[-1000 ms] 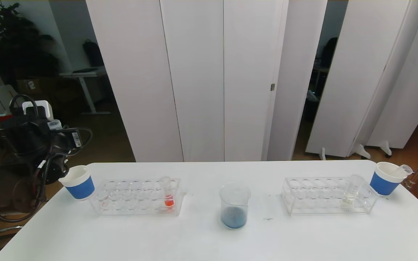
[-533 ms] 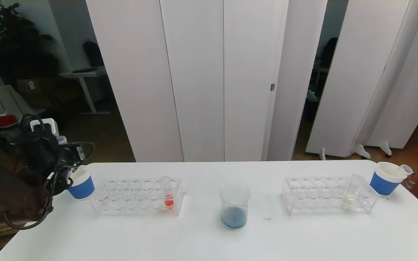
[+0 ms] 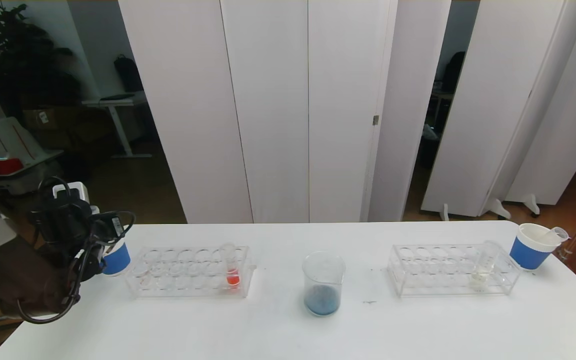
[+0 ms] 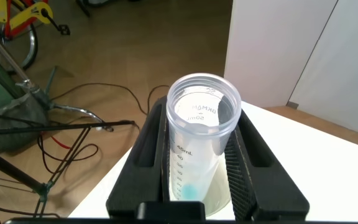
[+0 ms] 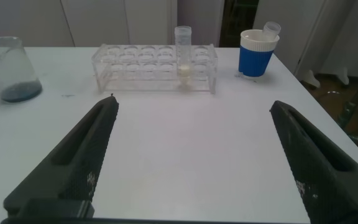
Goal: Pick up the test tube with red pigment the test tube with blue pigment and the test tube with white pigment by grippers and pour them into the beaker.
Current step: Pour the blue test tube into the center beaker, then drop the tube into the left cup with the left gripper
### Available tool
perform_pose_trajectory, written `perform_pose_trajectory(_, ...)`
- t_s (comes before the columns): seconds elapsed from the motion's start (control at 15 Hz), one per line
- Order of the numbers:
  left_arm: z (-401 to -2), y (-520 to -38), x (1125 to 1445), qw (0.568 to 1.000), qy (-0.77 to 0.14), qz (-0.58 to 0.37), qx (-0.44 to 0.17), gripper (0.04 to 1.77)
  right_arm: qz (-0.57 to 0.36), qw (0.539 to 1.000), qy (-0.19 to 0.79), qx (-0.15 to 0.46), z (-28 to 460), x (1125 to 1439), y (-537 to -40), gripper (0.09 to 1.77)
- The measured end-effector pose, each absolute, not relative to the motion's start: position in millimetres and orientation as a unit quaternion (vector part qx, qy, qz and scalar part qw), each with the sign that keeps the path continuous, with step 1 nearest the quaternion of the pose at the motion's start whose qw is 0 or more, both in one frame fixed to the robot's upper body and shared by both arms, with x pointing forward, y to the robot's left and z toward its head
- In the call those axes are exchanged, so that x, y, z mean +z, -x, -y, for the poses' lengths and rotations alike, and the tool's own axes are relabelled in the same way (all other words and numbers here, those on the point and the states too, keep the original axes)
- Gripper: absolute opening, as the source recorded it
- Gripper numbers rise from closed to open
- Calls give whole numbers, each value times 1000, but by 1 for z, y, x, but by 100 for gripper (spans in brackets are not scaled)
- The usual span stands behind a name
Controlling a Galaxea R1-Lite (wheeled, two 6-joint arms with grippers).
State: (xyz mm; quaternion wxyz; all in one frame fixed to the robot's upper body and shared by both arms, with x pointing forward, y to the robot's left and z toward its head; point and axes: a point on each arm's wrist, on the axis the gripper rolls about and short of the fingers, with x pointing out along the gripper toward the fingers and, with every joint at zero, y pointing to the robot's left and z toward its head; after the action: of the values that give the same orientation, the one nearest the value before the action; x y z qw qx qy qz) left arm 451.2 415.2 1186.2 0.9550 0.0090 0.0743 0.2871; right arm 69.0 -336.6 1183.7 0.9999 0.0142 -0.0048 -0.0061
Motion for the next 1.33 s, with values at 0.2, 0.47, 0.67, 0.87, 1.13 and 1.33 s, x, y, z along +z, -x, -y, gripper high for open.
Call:
perform_pose_trajectory(0.2, -415, -452, 1181, 954, 7, -82, 287, 59, 5, 1000, -14, -6, 337, 1184, -69, 175)
perform_pose_trajectory(0.47, -415, -451, 1177, 954, 7, -88, 286, 59, 5, 1000, -14, -6, 337, 1184, -69, 175)
perform_pose_trajectory(0.67, -415, -451, 1177, 954, 7, -89, 286, 73, 5, 1000, -14, -6, 337, 1184, -69, 175)
perform_pose_trajectory(0.87, -415, -451, 1178, 954, 4, -88, 287, 164, 5, 1000, -14, -6, 337, 1184, -69, 175)
perform_pose_trajectory(1.13, -415, -451, 1180, 954, 1, -85, 286, 175, 5, 1000, -14, -6, 337, 1184, -69, 175)
perform_pose_trajectory(1.33, -413, -450, 1186, 955, -2, -87, 283, 175, 5, 1000, -14, -6, 337, 1184, -69, 175)
